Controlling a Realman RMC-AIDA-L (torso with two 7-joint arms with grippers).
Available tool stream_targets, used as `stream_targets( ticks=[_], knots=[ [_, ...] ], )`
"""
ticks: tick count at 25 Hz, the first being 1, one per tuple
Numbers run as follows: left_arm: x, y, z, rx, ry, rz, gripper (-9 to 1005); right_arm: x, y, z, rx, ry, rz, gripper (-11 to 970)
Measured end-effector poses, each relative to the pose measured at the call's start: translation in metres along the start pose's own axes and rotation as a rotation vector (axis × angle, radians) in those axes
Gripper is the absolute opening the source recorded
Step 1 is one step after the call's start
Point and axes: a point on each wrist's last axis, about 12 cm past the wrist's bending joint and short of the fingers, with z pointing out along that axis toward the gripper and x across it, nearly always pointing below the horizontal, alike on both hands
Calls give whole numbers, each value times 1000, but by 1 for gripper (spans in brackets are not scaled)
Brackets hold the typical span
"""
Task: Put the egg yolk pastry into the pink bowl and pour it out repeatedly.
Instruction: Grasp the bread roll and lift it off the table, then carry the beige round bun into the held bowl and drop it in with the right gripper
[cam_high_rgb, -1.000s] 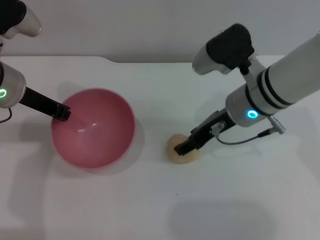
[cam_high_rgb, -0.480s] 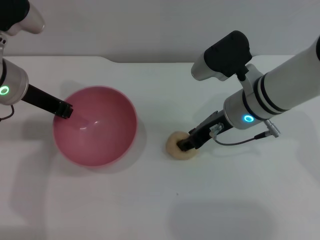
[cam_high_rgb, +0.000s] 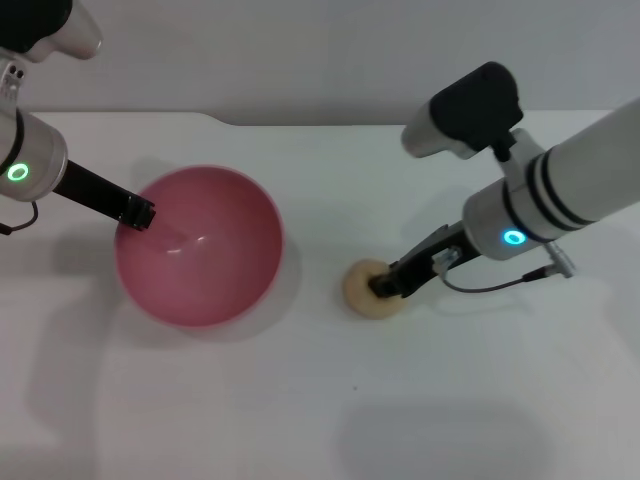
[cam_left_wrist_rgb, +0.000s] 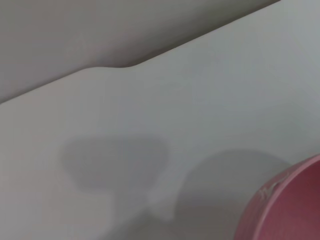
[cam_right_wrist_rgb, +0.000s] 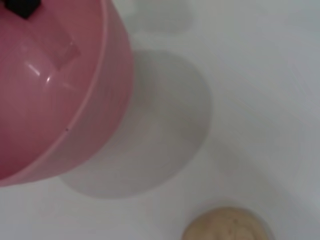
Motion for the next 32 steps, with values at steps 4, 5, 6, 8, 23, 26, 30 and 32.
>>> stream_targets(
  ticks=[4,5,6,8,23,26,30,32],
  knots=[
    [-2,-5,3,7,12,17,-1,8,-11,-17,-33,-47,46,224],
    [-2,-7,4,8,18,25,-1,11,-16,-30,-50,-87,66,213],
    [-2,-7,4,8,18,25,-1,11,-16,-30,-50,-87,66,203],
    [-4,-17,9,15,39,52,-1,15,-21,-48,-62,-136,84,186],
    [-43,-104,32,50,131,260,-1,-9,17,-133,-191,-336,-98,95],
    [-53,-111,29,66,118,265,-1,-10,25,-125,-220,-304,-120,85],
    [-58,-113,26,85,106,270,-1,-10,30,-108,-252,-247,-119,73],
    [-59,-113,25,85,106,271,-1,-10,31,-102,-265,-225,-118,69]
  ],
)
